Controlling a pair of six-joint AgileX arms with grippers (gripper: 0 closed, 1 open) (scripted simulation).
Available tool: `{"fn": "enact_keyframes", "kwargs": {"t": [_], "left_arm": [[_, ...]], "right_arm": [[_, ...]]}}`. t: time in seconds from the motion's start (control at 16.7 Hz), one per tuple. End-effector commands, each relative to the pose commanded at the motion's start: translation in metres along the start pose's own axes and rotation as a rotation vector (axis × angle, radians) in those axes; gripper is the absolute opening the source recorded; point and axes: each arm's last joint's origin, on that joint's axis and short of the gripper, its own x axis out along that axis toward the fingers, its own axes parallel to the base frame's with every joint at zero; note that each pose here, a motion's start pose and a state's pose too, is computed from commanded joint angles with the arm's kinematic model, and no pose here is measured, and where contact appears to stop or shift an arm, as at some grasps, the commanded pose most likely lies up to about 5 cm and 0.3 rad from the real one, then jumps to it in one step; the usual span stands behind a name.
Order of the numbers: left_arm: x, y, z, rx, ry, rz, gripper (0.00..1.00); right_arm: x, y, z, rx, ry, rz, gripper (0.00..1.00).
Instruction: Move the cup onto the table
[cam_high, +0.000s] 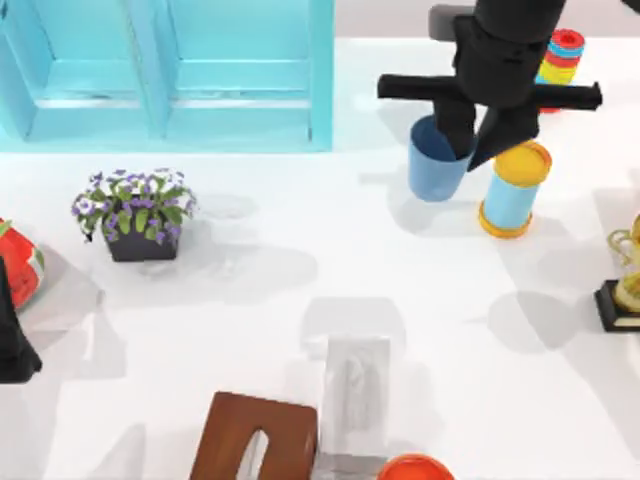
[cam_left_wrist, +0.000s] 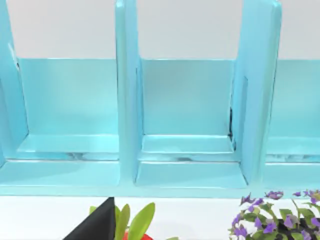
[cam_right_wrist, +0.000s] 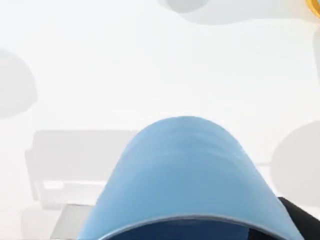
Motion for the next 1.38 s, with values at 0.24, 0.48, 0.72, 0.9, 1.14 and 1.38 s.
{"fn": "enact_keyframes", "kwargs": {"t": [0.24,0.48,0.72,0.9,1.14,1.38], "left_arm": [[0.0,0.0,0.0,0.0,0.0,0.0,1.0],[0.0,0.0,0.0,0.0,0.0,0.0,1.0],[0.0,0.0,0.0,0.0,0.0,0.0,1.0],[0.0,0.0,0.0,0.0,0.0,0.0,1.0],[0.0,0.0,0.0,0.0,0.0,0.0,1.0],[0.0,0.0,0.0,0.0,0.0,0.0,1.0]], "right_arm": [[0.018,0.016,0.002,-0.019,0.021,-0.021,0.0],[0.019,0.014,0.002,-0.013,0.023,-0.02,0.0],[0.037,0.017,0.003,-0.015,0.021,-0.021,0.0],[0.068,0.021,0.002,-0.018,0.018,-0.019,0.0],[0.083,0.023,0.0,-0.019,0.021,-0.021,0.0],[0.083,0.023,0.0,-0.019,0.021,-0.021,0.15]]}}
